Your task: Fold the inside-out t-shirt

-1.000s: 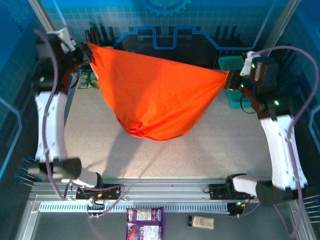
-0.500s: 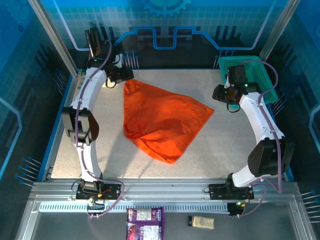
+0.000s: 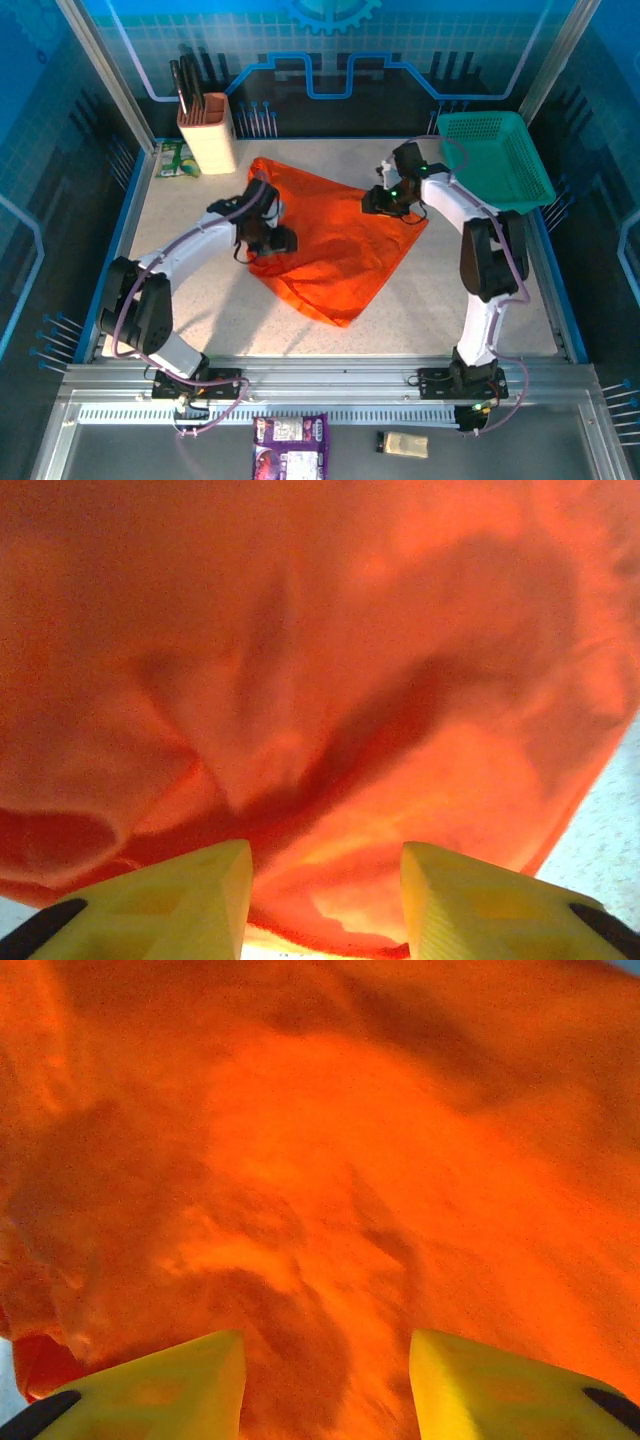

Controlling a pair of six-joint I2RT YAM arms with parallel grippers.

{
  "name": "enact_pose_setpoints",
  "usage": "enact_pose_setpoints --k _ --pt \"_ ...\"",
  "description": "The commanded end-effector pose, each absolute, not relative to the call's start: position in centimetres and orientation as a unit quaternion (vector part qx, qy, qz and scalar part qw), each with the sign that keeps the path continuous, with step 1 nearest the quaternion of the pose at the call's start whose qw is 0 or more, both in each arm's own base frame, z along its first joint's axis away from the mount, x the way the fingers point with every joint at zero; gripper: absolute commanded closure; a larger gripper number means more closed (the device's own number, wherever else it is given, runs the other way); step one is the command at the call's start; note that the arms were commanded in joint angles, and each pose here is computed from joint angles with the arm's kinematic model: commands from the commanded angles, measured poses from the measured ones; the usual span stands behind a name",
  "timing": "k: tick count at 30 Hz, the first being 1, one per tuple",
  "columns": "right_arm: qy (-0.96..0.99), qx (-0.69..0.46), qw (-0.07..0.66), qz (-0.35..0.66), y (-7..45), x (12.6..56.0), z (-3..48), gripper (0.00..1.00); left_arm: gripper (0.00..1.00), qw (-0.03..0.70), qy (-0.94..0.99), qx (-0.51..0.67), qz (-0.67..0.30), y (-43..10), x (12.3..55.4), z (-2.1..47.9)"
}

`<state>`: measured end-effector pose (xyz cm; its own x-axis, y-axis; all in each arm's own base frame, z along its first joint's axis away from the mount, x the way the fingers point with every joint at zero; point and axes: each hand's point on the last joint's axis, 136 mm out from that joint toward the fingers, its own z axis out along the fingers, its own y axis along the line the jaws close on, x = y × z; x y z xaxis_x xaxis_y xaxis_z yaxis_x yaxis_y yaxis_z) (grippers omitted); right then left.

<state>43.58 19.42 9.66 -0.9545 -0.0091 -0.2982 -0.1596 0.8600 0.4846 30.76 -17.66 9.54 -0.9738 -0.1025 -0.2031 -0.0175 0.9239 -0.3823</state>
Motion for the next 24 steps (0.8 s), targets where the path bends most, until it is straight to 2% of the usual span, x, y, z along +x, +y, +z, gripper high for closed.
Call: enact_pose_setpoints --k 1,8,13,20,24 --pt "0.936 -0.078 0.15 0.309 23.3 45.8 9.5 0.52 0.56 0.135 0.966 -0.06 -0.214 -18.6 30.8 9.4" --pt "0.939 -0.044 0.123 0.317 25.0 48.8 4.8 0.52 0.55 0.109 0.974 -0.078 -0.185 -17.8 30.1 6.0" --pt "0.949 0.035 0.108 0.294 21.3 49.1 2.1 0.54 0.57 0.082 0.977 -0.111 -0.159 -15.9 31.6 3.2" --pt "0.947 0.137 0.107 0.271 14.0 45.6 1.0 0.55 0.59 0.076 0.984 -0.112 -0.12 -13.4 37.3 1.4" --pt "0.943 0.161 0.109 0.272 12.6 43.2 1.1 0.55 0.59 0.083 0.983 -0.107 -0.126 -13.7 42.1 1.6"
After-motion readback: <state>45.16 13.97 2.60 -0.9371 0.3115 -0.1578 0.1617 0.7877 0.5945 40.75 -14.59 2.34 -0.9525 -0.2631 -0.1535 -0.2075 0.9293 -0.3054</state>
